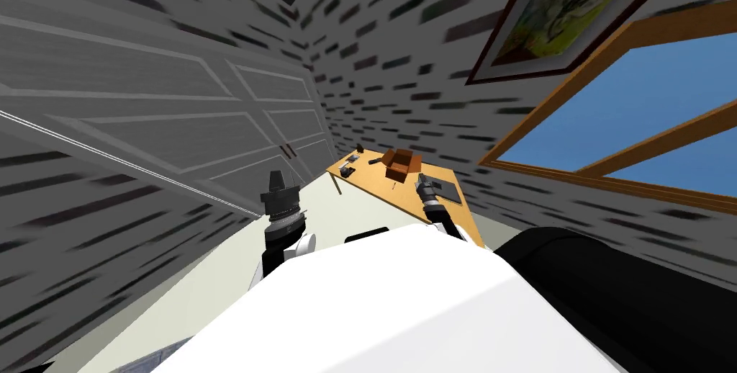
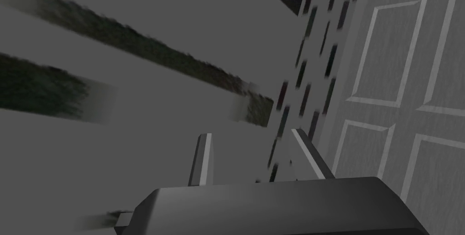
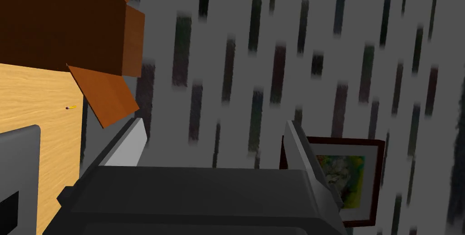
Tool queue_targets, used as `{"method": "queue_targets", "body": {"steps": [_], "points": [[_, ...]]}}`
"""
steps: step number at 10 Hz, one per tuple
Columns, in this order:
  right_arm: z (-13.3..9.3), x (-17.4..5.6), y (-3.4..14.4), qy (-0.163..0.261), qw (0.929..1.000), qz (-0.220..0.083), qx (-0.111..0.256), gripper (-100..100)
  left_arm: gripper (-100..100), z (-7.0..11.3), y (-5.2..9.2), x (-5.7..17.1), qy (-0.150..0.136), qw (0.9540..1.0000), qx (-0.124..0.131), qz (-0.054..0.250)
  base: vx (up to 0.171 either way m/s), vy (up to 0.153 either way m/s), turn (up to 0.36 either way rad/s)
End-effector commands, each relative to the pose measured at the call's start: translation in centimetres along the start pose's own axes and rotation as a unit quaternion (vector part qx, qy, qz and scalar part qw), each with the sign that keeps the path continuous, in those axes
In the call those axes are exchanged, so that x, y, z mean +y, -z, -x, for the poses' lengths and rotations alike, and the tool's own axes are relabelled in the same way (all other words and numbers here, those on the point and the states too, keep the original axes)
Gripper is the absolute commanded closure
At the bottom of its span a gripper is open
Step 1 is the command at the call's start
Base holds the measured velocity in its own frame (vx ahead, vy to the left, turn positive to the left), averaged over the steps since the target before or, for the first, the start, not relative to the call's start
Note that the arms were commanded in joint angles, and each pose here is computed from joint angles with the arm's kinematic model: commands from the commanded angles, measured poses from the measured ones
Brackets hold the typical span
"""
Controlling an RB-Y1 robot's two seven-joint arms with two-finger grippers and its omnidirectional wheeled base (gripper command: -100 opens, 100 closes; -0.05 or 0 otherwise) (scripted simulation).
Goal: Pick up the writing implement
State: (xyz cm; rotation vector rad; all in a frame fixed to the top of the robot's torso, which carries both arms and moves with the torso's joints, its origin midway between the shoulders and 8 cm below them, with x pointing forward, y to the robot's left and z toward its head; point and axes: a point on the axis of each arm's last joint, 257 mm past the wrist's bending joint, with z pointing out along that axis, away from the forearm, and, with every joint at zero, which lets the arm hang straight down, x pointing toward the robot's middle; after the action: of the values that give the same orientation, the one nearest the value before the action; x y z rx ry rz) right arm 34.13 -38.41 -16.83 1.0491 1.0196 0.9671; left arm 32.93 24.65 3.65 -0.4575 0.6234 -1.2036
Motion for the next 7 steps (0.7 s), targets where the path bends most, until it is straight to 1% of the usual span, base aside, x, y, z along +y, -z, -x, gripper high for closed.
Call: {"method": "queue_targets", "body": {"steps": [1,2,3,4,5,6,7], "points": [[1.4,-3.9,1.8,0.012,0.9983,-0.057,-0.007,-100,0,0.0,0.0,0.0,0.000,1.0000,0.000,0.000,0.002,0.059,0.399],[2.5,-6.4,3.2,0.020,0.9955,-0.092,-0.011,-100,0,0.0,0.0,0.0,0.000,1.0000,0.000,0.000,0.002,0.086,0.382],[2.6,-6.9,3.3,0.020,0.9951,-0.097,-0.012,-100,0,0.0,0.0,0.0,0.000,1.0000,0.000,0.000,0.010,0.065,0.355],[3.7,-9.5,5.0,0.028,0.9905,-0.134,-0.016,-100,0,0.0,0.0,0.0,0.000,1.0000,0.000,0.000,0.019,0.056,0.429],[5.0,-12.1,6.9,0.035,0.9843,-0.172,-0.021,-100,0,0.0,0.0,0.0,0.000,1.0000,0.000,0.000,0.027,0.081,0.405],[5.1,-12.8,7.3,0.035,0.9829,-0.179,-0.023,-100,0,0.0,0.0,0.0,0.000,1.0000,0.000,0.000,0.019,0.053,0.222],[6.2,-14.6,9.0,0.041,0.9767,-0.209,-0.027,-100,0,0.0,0.0,0.0,0.000,1.0000,0.000,0.000,0.025,0.046,0.327]]}}
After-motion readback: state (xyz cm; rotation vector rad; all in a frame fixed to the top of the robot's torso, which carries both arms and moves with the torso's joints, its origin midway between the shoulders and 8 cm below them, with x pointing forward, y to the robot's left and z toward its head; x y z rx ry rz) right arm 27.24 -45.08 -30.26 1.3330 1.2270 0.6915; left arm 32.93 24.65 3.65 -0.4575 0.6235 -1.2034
